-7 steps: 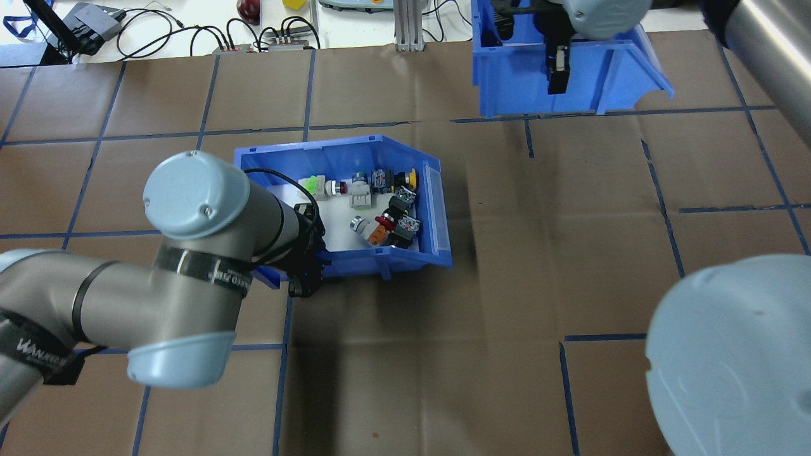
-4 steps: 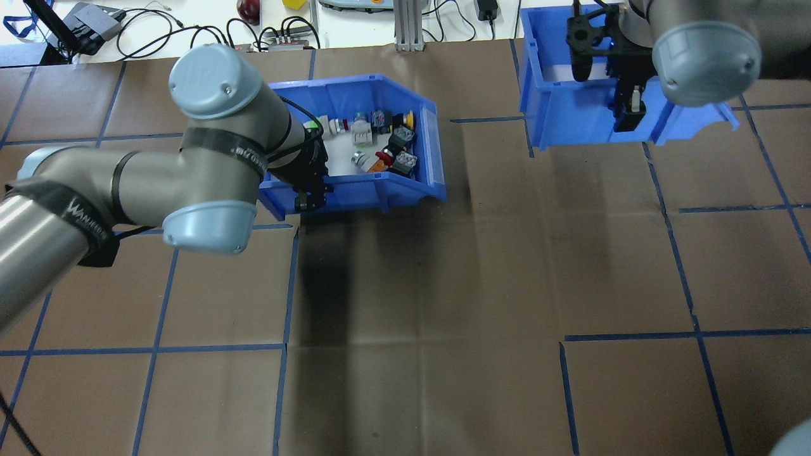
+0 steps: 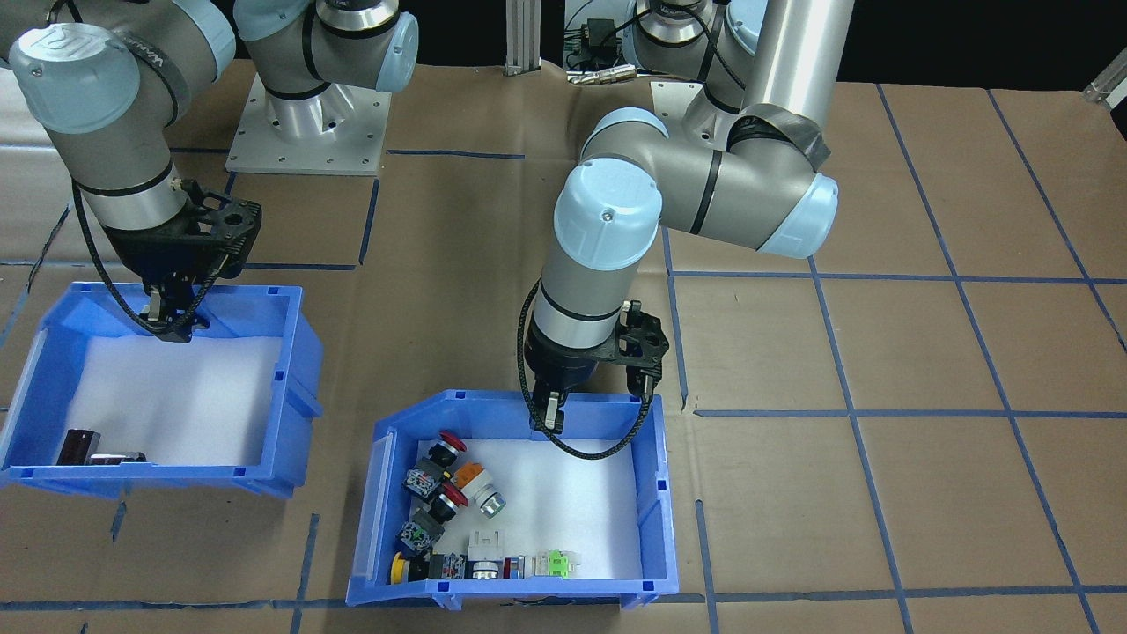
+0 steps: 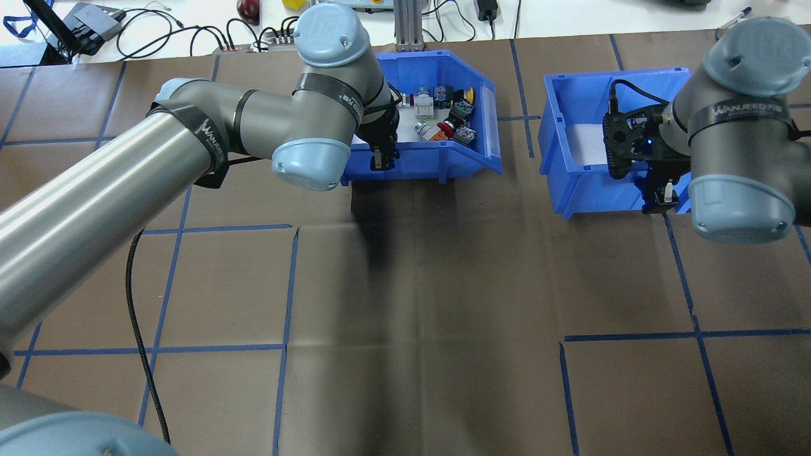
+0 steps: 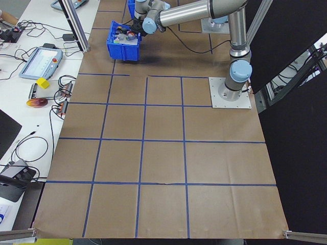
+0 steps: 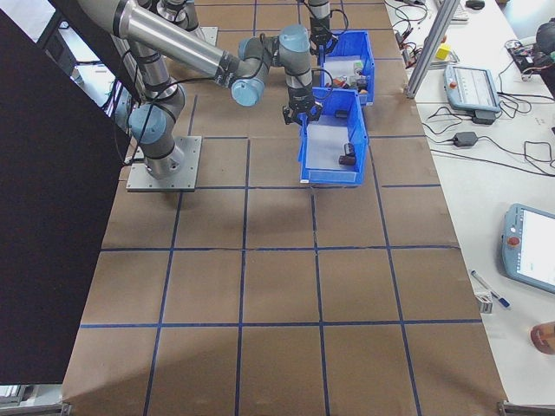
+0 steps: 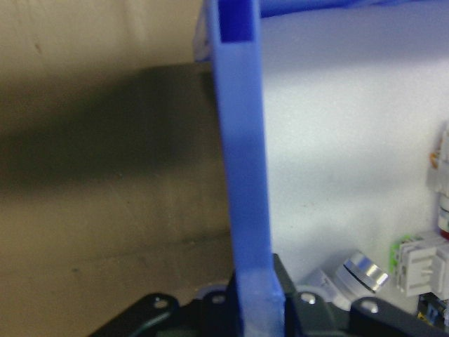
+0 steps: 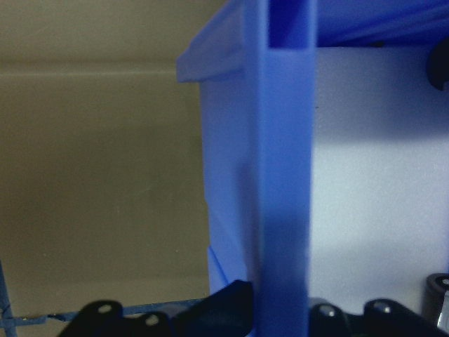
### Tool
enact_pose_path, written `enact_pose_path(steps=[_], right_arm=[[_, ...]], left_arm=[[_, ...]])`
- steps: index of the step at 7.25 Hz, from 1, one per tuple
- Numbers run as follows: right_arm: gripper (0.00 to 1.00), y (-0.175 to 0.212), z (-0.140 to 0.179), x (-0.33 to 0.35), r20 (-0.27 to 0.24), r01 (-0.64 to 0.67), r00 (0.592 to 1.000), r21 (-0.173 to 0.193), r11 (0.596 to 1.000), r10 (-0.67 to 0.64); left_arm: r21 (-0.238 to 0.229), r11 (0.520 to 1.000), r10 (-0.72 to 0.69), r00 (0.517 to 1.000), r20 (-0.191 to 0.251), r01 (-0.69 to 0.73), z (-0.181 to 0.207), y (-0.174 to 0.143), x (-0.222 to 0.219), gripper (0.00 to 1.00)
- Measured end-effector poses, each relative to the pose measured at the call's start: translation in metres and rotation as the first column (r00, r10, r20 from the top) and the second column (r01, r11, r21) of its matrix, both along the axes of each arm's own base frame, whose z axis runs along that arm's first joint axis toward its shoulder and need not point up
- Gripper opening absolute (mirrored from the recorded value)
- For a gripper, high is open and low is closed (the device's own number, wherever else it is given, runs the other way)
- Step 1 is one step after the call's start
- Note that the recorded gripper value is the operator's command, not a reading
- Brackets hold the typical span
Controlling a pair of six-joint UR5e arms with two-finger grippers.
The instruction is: Place button box in front
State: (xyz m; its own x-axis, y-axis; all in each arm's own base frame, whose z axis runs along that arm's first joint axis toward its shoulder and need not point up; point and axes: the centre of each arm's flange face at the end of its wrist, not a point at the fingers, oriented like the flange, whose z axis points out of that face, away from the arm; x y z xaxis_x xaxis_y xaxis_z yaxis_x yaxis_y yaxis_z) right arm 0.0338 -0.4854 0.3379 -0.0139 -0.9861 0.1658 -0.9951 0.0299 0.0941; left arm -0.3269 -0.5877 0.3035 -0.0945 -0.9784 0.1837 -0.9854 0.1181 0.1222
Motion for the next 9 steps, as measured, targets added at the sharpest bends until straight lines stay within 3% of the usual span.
enact_pose_path(steps=[7,8,9], right_arm=[[0.06,0.016,0.005,-0.001,-0.010,-0.013,1.000,-0.001,1.000,0.013],[0.06,0.020,0.005,-0.002,-0.011,-0.017,1.000,0.001,1.000,0.017],[0.06,0.025,0.005,-0.005,-0.014,-0.026,1.000,0.001,1.000,0.026]], left_arm=[[0.045,0.997,0.058,0.998,-0.004,-0.058,-0.027,-0.006,-0.017,0.03],[0.046,0.997,0.066,0.998,-0.006,-0.066,-0.028,-0.007,-0.018,0.29],[0.041,0.997,0.064,0.998,-0.006,-0.064,-0.027,-0.009,-0.020,0.74]])
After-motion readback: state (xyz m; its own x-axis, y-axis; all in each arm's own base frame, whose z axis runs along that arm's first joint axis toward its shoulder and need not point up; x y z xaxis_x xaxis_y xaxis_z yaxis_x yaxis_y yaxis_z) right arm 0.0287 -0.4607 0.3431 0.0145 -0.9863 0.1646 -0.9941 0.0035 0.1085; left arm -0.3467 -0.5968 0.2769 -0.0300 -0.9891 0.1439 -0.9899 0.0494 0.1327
